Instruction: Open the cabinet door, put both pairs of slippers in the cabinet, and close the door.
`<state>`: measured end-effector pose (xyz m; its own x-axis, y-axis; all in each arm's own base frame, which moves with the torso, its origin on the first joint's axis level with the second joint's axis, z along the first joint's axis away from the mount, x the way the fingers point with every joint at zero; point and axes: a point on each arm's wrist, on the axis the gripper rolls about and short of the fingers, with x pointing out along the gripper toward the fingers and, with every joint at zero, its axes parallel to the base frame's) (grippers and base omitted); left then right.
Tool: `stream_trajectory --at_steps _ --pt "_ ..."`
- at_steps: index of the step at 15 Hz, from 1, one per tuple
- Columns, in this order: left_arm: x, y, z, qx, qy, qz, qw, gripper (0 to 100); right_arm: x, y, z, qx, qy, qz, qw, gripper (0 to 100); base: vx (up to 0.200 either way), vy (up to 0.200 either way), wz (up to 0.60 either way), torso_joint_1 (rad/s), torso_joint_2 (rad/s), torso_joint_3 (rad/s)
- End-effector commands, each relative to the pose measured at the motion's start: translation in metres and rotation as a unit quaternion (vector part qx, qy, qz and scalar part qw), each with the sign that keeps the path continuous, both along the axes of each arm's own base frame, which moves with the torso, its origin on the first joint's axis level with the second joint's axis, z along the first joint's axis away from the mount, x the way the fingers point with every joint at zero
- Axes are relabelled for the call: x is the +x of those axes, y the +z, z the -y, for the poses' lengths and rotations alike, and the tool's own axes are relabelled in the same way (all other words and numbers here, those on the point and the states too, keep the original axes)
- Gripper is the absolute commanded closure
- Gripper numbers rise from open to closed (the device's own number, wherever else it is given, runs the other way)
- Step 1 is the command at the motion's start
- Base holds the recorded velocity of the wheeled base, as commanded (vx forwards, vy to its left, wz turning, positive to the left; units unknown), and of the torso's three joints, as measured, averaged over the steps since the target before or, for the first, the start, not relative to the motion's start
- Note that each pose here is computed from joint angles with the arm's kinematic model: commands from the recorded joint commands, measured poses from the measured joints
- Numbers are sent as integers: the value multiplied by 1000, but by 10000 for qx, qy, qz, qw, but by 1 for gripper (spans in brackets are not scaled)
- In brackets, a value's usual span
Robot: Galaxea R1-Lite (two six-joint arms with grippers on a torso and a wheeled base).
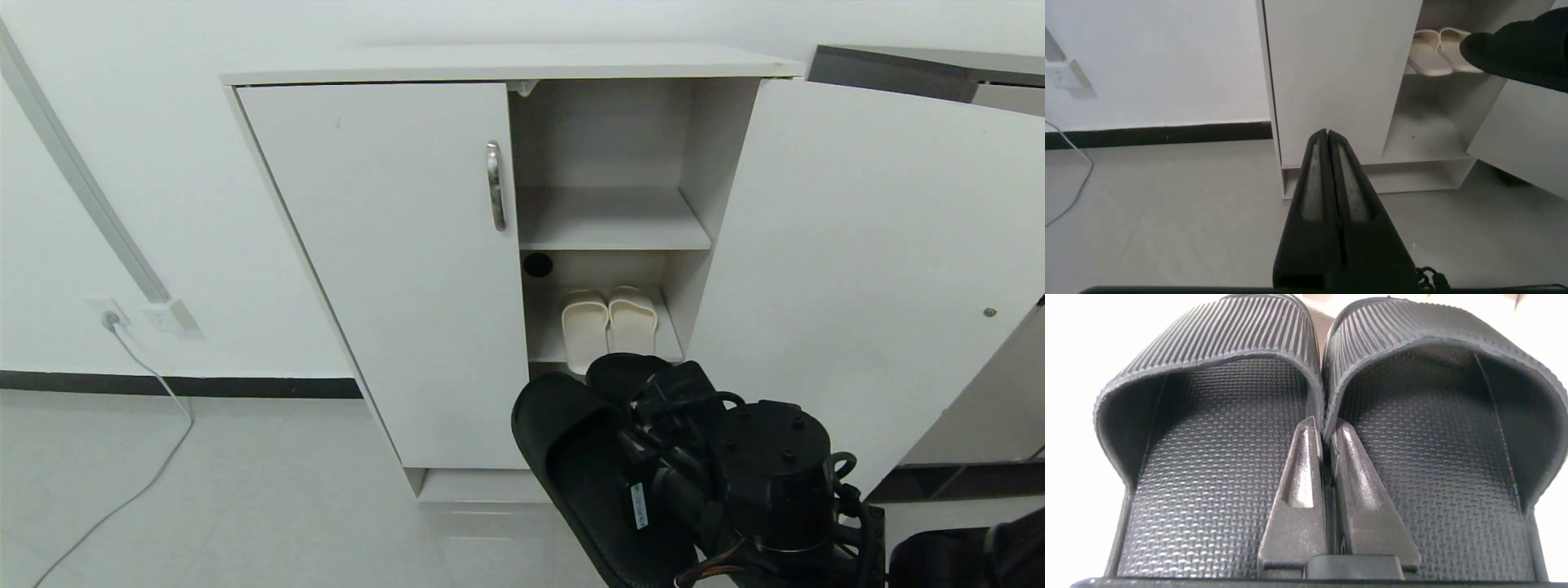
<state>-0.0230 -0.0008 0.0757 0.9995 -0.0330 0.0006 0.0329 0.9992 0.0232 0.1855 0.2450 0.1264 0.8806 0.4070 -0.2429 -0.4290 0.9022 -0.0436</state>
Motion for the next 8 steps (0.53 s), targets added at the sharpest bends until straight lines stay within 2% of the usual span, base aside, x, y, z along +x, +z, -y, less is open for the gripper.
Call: stream_trajectory --at_steps 1,3,8 --pt "0 0 0 -1 4 -3 10000 100 0 -3 0 -39 5 -21 10000 100 0 0 0 0 0 0" --pt "0 0 0 -1 4 -11 10000 100 -1 -3 1 -39 5 -21 10000 100 0 0 -600 2 2 2" --pt "0 0 0 -1 4 -11 10000 100 0 -5 0 -47 26 -43 10000 100 0 0 0 0 0 0"
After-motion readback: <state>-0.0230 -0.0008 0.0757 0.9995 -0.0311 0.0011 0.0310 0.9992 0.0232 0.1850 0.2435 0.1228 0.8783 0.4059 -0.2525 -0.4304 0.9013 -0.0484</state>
